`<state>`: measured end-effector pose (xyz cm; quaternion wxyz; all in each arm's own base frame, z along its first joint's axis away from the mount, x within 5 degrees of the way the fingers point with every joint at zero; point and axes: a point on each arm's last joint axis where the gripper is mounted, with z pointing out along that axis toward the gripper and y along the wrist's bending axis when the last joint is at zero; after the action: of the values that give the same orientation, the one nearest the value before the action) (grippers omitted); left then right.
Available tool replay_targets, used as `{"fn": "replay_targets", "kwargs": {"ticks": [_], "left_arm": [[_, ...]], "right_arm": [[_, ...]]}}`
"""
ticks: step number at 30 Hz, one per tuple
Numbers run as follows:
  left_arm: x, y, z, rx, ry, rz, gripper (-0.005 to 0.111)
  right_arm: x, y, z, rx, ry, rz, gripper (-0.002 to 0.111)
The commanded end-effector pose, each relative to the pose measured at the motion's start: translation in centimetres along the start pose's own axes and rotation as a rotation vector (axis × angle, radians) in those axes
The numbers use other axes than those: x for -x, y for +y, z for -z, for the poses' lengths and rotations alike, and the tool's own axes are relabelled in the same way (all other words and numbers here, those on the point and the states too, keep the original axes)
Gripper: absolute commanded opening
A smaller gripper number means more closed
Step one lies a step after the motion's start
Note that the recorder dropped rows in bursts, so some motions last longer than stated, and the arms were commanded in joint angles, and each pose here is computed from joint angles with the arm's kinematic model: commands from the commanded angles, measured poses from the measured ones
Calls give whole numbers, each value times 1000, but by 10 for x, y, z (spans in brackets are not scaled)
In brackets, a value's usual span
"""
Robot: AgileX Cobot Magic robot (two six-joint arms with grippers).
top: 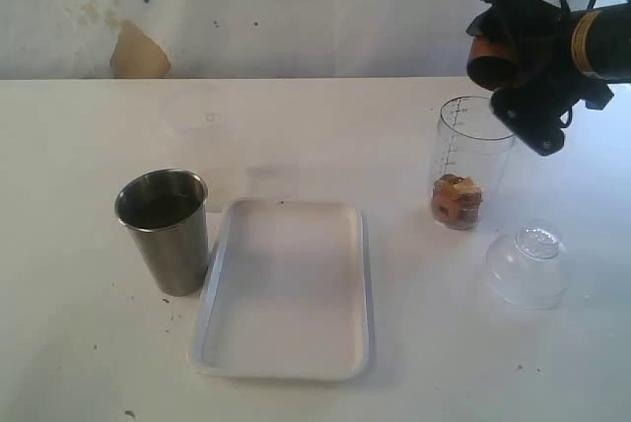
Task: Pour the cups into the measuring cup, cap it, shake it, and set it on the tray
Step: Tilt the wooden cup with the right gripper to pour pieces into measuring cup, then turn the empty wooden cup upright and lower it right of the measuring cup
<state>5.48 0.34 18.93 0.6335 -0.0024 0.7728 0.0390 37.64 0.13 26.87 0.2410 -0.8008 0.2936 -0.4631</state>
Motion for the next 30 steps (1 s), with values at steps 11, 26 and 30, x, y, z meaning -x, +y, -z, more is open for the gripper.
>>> {"fn": "replay_targets", "kwargs": {"ticks": [11,26,30], "left_arm": [[-2,0,0,1,-1,18,0],[-2,0,0,1,-1,18,0],[-2,0,0,1,-1,18,0]], "right_arm": [[1,-9,4,-50,-55,-459,0],[-3,-30,19,-171,-333,-863,0],[-3,-42,28,-221,-440,-888,0]]}}
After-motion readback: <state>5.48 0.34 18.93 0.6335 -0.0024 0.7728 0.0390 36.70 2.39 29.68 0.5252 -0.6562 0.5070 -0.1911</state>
